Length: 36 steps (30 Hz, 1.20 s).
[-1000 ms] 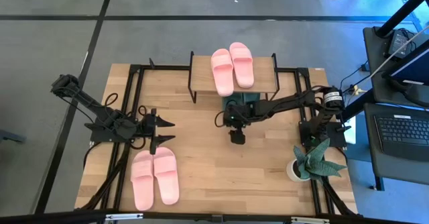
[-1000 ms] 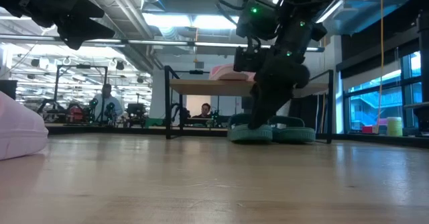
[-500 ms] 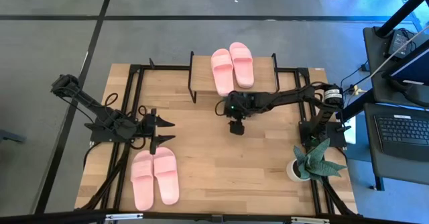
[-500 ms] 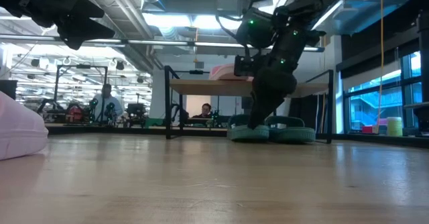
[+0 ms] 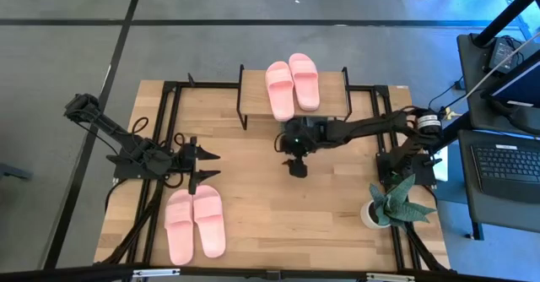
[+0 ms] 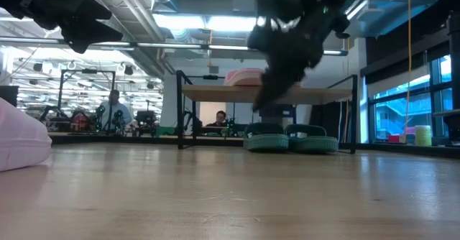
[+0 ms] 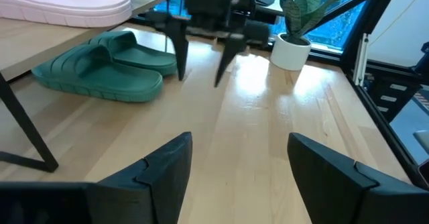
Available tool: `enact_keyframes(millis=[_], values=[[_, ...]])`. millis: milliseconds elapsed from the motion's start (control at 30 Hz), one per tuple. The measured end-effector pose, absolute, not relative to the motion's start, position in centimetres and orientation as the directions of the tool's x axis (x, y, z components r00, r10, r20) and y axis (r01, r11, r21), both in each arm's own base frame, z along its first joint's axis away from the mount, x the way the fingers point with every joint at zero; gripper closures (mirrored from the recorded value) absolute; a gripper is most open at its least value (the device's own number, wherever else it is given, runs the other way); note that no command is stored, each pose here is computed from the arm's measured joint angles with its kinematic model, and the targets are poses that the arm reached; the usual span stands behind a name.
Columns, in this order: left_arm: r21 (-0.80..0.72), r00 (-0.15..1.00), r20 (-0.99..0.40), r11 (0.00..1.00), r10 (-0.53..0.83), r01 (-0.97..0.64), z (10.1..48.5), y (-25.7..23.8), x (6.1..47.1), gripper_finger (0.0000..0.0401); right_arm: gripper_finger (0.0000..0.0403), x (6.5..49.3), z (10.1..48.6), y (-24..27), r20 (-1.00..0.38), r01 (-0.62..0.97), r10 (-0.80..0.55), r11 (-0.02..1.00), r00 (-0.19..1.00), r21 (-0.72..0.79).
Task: Pick and place slides into the shelf
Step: Put the pink slipper under the shelf
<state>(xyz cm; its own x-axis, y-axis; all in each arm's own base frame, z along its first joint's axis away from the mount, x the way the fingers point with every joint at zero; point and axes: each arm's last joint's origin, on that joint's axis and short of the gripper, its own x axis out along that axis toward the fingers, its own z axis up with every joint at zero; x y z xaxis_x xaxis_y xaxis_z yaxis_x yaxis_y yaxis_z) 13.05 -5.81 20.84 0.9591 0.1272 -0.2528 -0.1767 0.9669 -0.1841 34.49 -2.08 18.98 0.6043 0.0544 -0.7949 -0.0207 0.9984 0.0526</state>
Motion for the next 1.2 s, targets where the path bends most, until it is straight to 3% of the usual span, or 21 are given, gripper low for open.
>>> enact_keyframes(millis=[233,400,600,833,1200], values=[[-0.173,0.96,-0.255,0.972,0.112,-0.159,20.8,-5.9,13.1,0.0165,0.0135,36.8,21.0,1.0,-0.571,-0.181,0.115,0.981,0.813,-0.061],[-0.104,0.965,-0.246,0.988,0.088,-0.117,21.0,-6.1,13.0,0.0165,0.0135,37.0,21.4,2.8,-0.525,-0.276,0.156,0.948,0.837,-0.158],[-0.084,0.971,-0.209,0.991,-0.115,0.1,21.5,-7.1,12.9,0.0165,0.0135,37.0,21.7,4.0,-0.498,-0.298,0.183,0.941,0.848,-0.161],[-0.055,0.967,-0.172,0.982,-0.188,0.181,22.5,-8.0,12.8,0.0165,0.0135,37.0,21.6,4.1,-0.504,-0.277,0.183,0.954,0.844,-0.118],[0.095,0.872,-0.488,0.99,-0.046,0.105,27.3,-12.8,15.2,0.0165,0.0135,36.4,20.6,3.4,-0.608,-0.163,0.022,0.97,0.794,-0.179]])
